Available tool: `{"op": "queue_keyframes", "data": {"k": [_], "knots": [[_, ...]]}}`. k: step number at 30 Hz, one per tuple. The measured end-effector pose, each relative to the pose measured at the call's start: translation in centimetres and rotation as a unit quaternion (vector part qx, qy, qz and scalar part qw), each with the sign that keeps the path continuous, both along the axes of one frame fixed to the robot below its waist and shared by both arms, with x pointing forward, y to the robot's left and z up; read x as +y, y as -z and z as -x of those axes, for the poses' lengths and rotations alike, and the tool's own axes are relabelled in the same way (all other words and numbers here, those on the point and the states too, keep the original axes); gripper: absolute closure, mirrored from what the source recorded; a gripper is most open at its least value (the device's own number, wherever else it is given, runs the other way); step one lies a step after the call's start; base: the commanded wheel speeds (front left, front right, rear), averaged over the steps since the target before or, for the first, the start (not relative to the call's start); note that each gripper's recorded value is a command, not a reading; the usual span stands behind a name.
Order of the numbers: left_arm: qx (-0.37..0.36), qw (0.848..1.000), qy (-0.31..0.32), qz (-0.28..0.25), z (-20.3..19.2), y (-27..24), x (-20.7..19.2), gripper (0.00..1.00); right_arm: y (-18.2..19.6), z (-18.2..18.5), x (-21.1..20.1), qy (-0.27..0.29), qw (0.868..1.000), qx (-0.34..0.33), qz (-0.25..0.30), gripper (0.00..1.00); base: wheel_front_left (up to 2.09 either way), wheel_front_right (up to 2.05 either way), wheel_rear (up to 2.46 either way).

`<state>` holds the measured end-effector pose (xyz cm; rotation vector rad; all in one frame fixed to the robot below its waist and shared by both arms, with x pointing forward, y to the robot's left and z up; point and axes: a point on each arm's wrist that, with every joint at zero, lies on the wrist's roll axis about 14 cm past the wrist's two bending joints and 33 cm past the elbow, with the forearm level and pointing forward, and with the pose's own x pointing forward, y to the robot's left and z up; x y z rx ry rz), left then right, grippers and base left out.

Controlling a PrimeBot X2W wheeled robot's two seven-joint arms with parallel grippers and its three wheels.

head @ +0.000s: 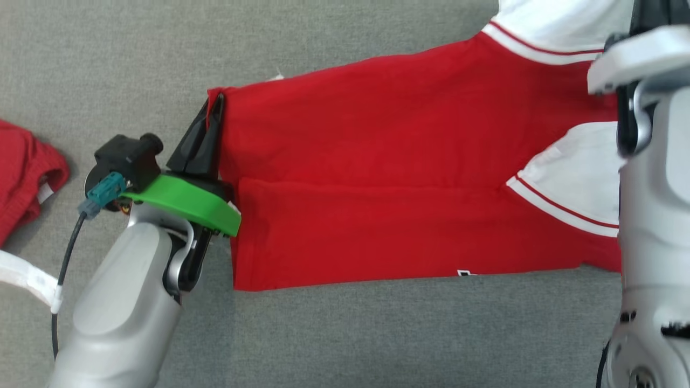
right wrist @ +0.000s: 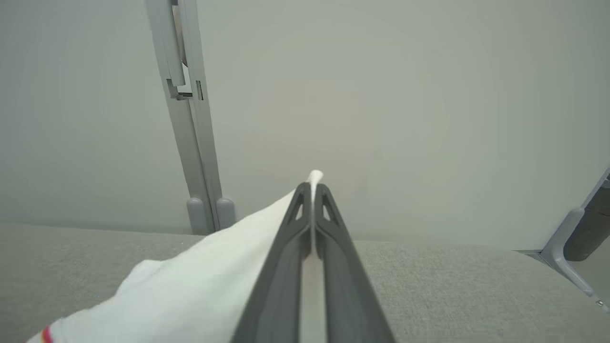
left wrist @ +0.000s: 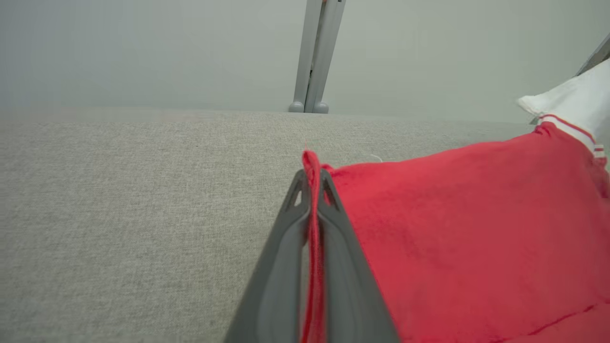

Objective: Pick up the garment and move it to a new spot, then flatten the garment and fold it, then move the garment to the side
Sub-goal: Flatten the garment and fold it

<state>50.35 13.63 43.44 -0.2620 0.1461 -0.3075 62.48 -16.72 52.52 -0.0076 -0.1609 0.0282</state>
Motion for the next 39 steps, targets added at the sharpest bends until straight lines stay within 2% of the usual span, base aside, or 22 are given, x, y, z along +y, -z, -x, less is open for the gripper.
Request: {"op": "queue_keyframes", "data": {"k": [4, 12, 16, 21, 22, 23, 24, 30, 35, 39], "knots": [[0.006, 1.000, 0.001, -0.001, 1.3, 0.2, -0.3, 1.00, 0.5, 3.4, -1.7, 0.013, 1.000, 0.000, -0.026, 1.00, 0.00, 0.00, 0.00], [0.034, 0.999, 0.012, -0.010, 4.8, 1.7, -1.1, 1.00, 5.3, 11.7, -4.5, 0.040, 0.994, 0.068, -0.071, 1.00, 0.00, 0.00, 0.00], [0.041, 0.999, 0.013, -0.013, 6.0, 2.0, -1.2, 1.00, 6.6, 14.7, -5.9, 0.060, 0.990, 0.090, -0.089, 1.00, 0.00, 0.00, 0.00], [0.037, 0.999, 0.016, -0.022, 6.9, 1.8, -1.3, 1.00, 7.3, 16.8, -6.9, 0.075, 0.987, 0.104, -0.097, 1.00, 0.00, 0.00, 0.00], [0.038, 0.999, 0.016, -0.026, 7.2, 1.9, -1.3, 0.63, 7.8, 17.2, -6.9, 0.077, 0.986, 0.114, -0.098, 1.00, 0.00, 0.00, 0.00], [0.040, 0.999, 0.014, -0.030, 7.5, 2.1, -1.1, 0.00, 8.4, 17.7, -7.0, 0.079, 0.984, 0.124, -0.100, 0.03, 0.00, 0.00, 0.00], [0.043, 0.998, 0.011, -0.033, 7.8, 2.3, -0.9, 0.00, 8.6, 18.0, -7.0, 0.080, 0.984, 0.127, -0.099, 0.00, 0.00, 0.00, 0.00], [0.041, 0.998, -0.030, -0.043, 10.0, 2.3, 0.9, 0.00, 7.2, 18.5, -7.1, 0.076, 0.988, 0.114, -0.072, 0.00, 0.00, 0.00, 0.00], [0.039, 0.996, -0.078, -0.036, 12.4, 2.0, 2.5, 0.00, 6.7, 20.0, -7.2, 0.076, 0.989, 0.111, -0.060, 0.00, 0.00, 0.00, 0.00], [0.025, 0.995, -0.093, -0.036, 14.1, 1.0, 2.4, 0.00, 7.0, 21.6, -7.2, 0.076, 0.989, 0.117, -0.055, 0.00, 0.00, 0.00, 0.00]]}}
